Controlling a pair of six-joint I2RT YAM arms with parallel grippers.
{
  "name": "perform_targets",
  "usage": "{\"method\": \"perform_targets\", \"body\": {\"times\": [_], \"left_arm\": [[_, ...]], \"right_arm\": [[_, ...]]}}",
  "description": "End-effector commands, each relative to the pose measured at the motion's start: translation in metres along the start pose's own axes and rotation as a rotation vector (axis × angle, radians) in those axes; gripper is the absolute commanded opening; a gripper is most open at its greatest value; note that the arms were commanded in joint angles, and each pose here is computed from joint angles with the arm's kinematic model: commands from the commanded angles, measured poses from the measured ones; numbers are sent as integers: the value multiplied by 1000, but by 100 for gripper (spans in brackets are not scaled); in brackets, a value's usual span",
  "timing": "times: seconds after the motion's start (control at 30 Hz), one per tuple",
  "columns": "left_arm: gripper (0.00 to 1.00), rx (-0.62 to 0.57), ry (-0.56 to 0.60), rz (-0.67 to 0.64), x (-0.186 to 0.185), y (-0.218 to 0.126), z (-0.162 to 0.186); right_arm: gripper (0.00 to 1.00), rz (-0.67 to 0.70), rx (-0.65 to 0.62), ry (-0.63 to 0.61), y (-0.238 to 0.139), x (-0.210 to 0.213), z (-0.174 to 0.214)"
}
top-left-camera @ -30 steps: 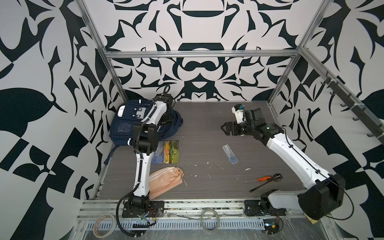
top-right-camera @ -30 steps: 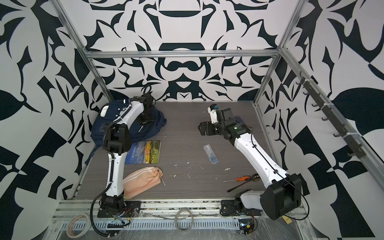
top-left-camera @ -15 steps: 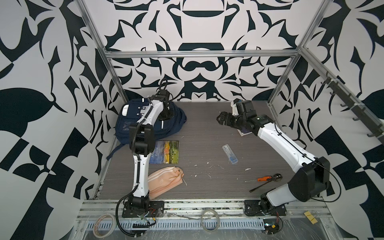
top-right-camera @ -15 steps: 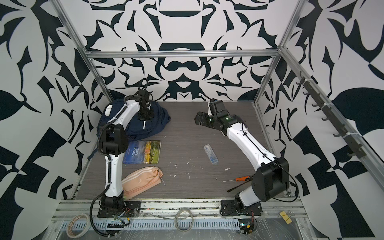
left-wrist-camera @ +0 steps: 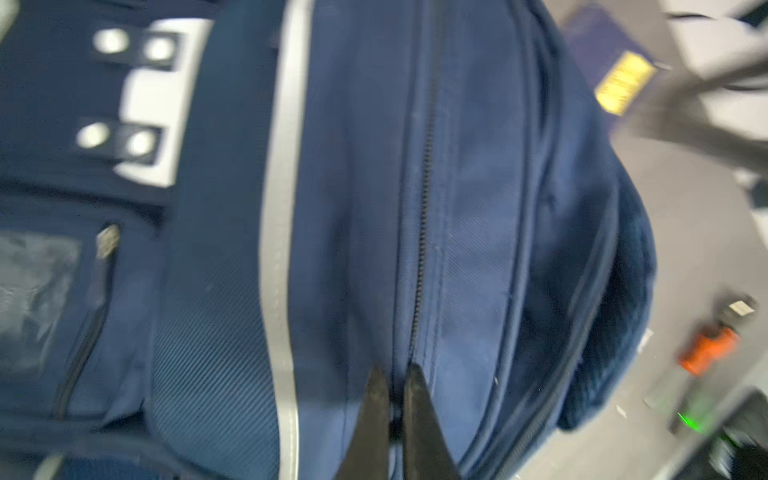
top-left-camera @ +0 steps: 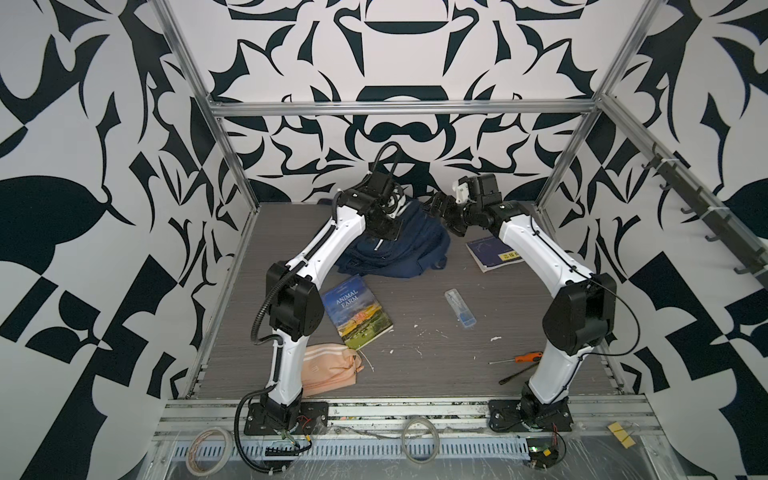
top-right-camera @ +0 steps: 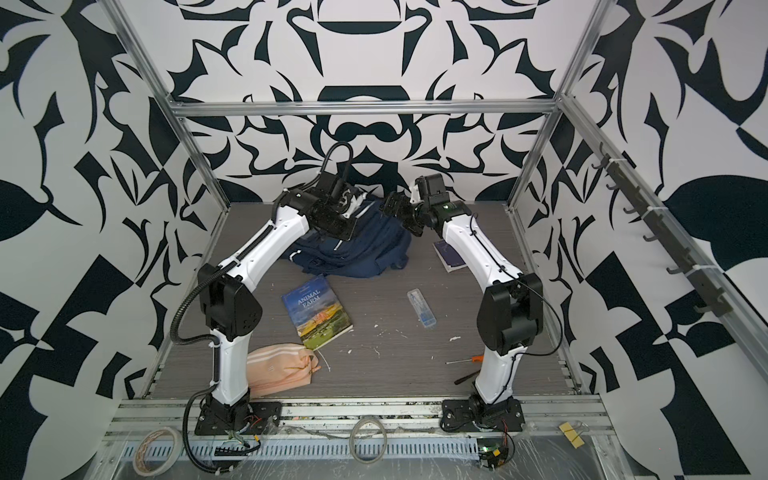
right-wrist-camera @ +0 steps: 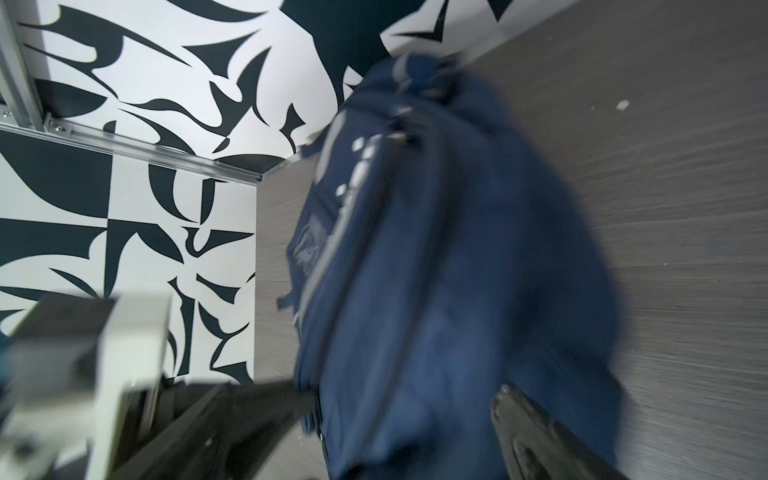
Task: Pack the student bag
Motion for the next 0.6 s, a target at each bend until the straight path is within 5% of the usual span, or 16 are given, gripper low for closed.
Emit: {"method": "perform_targets", "body": {"times": [0.0,0.23,0.57], "left_arm": [[0,-97,50,17,-4,-23,-20],[0,-48,74,43,-12,-24,-10],[1,155,28,-38,-17,-13,103]], "right_arm": [[100,-46,64,5,-3,1,4],[100,-5,113,54,-6,-43,15],[92,10,163,-81,-3,-78,32]]}}
Point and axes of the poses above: each gripper's point midway between its finger pads, its own y axis out along the fingers, its own x axis along the line the jaws close on, z = x × y, the point moved 3 cm from there along -y, back along the fingers, and after that the axes turned 12 degrees about y, right-handed, at the moved point
